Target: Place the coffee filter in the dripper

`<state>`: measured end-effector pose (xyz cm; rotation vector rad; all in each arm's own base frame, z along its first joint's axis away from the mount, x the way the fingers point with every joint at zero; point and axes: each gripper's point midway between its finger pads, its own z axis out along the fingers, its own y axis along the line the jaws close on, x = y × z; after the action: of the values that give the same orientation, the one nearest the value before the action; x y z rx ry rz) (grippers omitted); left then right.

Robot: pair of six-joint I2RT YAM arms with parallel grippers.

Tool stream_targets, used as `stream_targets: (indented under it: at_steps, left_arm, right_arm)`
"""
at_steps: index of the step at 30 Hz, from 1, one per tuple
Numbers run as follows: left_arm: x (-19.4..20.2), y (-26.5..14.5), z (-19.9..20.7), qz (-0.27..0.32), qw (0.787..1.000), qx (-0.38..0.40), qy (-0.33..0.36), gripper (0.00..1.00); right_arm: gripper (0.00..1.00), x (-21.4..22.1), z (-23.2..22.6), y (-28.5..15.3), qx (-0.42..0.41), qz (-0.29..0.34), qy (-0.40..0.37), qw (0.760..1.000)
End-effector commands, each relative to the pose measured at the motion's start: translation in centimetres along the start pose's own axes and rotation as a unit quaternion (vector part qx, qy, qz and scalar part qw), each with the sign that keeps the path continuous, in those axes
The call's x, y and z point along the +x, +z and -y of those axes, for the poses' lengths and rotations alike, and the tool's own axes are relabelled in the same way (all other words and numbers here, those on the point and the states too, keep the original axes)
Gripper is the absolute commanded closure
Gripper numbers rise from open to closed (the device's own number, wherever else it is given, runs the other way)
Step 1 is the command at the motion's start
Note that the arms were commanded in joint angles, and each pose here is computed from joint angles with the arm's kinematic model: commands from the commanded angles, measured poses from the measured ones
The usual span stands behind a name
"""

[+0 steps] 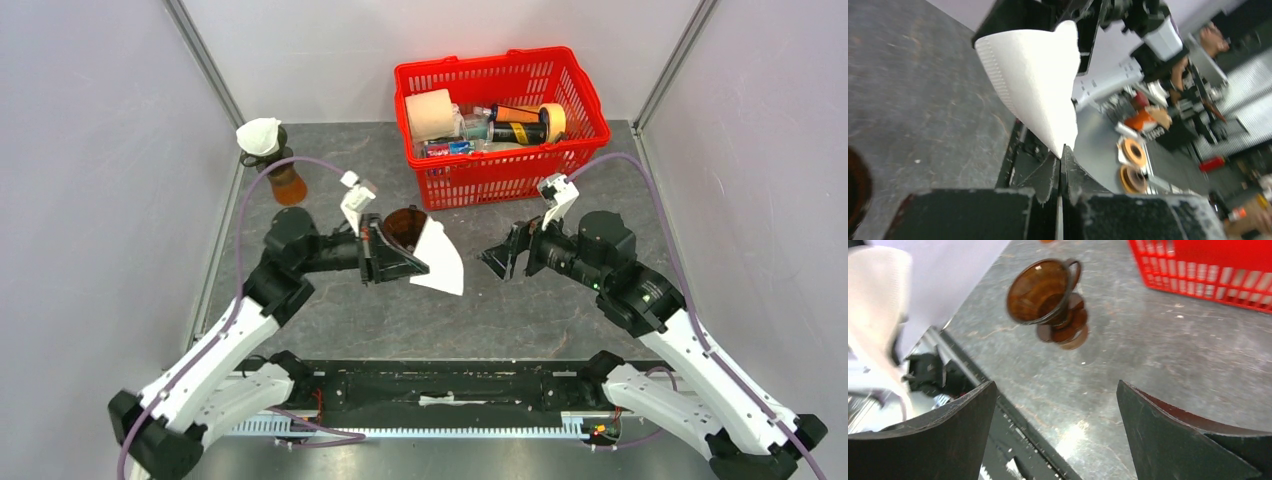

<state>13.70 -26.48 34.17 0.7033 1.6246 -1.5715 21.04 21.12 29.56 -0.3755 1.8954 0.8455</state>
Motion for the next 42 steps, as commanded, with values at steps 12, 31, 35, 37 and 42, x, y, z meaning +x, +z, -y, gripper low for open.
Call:
stream_targets:
  at_steps: [12,31,35,37,42]
  left_arm:
    - [3.3,2.3,1.0,-0.079,0.980,0.136,0.123,0.98]
    - [3.3,3.1,-0.8,-0.075,0.985,0.103,0.119,0.98]
    - [3.3,3.1,-0.6,-0.075,0.984,0.105,0.120,0.98]
    - [3.4,3.0,-0.6,-0.075,0.984,0.106,0.121,0.98]
    - [3.4,2.8,-0.6,-0.070,0.984,0.102,0.127,0.98]
  right_arm:
    - [0.03,1.5,-6.1,-3.0,-0.198,0.004,-0.054,0.979]
    - [0.03,1.3,-9.0,-3.0,-0.290,-0.007,-0.049,0.956]
    - [0.03,0.6,-8.5,-1.5,-0.267,-0.003,-0.027,0.963]
    - [0.03,0.8,-8.4,-1.0,-0.263,-0.014,-0.018,0.964]
    - [0.05,1.2,-7.4,-0.6,-0.232,-0.036,-0.011,0.972]
